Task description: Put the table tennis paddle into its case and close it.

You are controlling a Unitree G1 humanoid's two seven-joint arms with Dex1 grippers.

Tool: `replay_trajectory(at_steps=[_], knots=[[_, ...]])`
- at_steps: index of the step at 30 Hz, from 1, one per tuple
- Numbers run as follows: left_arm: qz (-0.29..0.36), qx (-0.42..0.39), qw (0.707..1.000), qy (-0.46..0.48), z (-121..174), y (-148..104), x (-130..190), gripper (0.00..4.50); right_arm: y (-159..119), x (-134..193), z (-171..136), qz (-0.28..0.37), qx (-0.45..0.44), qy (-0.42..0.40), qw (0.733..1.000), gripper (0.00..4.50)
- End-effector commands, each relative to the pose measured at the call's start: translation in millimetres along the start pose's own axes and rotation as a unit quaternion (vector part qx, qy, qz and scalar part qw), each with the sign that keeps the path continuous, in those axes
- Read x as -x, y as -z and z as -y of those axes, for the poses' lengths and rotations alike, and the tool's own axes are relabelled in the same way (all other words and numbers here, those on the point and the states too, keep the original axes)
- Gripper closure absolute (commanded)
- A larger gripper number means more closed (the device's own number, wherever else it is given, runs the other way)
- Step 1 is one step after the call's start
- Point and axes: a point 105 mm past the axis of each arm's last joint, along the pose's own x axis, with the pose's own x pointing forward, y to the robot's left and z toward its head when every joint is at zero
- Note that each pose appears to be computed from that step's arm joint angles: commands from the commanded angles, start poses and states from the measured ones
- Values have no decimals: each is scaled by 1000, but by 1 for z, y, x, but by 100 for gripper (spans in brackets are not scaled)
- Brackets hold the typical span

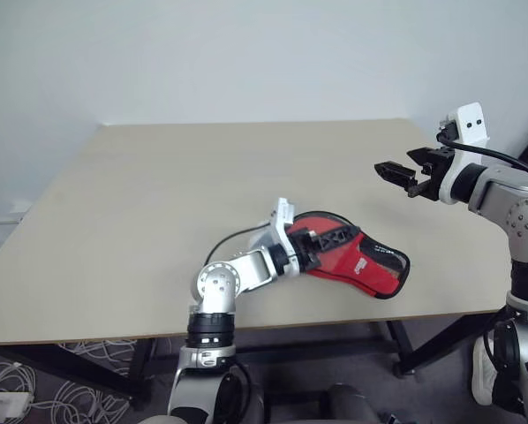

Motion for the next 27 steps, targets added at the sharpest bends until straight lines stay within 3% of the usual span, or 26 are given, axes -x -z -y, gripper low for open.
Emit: replay_trajectory(at_steps=[1,4,15,24,27], knots=[[-22,27,999,9,7,8,5,0,-14,6,-5,31,10,-4,999,4],[-60,50,997,15,11,23,10,0,-7,6,-8,27,4,-3,1000,4],[-98,112,988,-37,-6,51,17,0,-3,9,-18,27,-10,-9,1000,4],[-99,110,988,-39,-6,47,2,0,8,14,-20,-4,-1,-16,1000,4],[-66,-11,998,-9,11,13,17,0,38,31,-18,-73,43,-21,996,4]])
